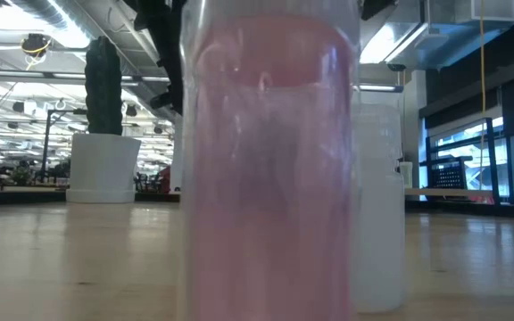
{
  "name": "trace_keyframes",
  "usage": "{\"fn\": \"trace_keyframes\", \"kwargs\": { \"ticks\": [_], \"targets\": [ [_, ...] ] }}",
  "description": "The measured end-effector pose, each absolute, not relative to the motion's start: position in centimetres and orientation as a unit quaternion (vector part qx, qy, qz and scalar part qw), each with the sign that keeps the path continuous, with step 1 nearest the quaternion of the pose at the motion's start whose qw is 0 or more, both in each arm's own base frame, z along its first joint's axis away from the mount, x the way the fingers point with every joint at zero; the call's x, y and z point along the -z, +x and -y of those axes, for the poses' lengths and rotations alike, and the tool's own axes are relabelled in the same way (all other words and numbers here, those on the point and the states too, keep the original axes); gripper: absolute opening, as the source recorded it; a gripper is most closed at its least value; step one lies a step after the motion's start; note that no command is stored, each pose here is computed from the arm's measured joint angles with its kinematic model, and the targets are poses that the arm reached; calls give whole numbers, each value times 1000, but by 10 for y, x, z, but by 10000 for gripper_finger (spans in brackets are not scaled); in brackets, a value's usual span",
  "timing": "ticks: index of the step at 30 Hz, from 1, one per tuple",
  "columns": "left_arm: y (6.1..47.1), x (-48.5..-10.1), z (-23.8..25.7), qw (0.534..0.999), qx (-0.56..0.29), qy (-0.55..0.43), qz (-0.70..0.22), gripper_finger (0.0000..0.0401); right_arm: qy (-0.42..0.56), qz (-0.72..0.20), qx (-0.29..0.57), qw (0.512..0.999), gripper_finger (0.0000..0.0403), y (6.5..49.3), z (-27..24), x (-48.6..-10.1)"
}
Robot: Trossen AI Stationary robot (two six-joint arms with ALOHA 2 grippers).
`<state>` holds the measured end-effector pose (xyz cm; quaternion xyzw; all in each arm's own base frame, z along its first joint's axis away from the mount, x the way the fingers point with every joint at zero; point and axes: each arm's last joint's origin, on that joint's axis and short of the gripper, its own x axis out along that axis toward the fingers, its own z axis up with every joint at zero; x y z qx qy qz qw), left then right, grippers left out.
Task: Pick and place medicine bottles onto shelf by color
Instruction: Put the top yellow pill bottle on the shelf aligned with the other yellow pill bottle
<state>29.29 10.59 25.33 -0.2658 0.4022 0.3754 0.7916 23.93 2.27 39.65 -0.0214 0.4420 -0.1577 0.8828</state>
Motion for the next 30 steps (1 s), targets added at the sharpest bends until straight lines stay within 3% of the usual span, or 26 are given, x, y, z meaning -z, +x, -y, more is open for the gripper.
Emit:
{"fn": "trace_keyframes", "kwargs": {
  "ticks": [12,24,30],
  "targets": [
    [295,-255,-109,799,-372,-271,-388,59,-22,-442,157,883,209,239,-23,-397],
    [291,-247,-138,781,-385,-314,-378,256,-21,-441,157,883,209,239,-23,-397],
    [285,-244,-157,776,-389,-329,-371,310,-17,-440,150,885,209,240,-23,-397]
  ]
}}
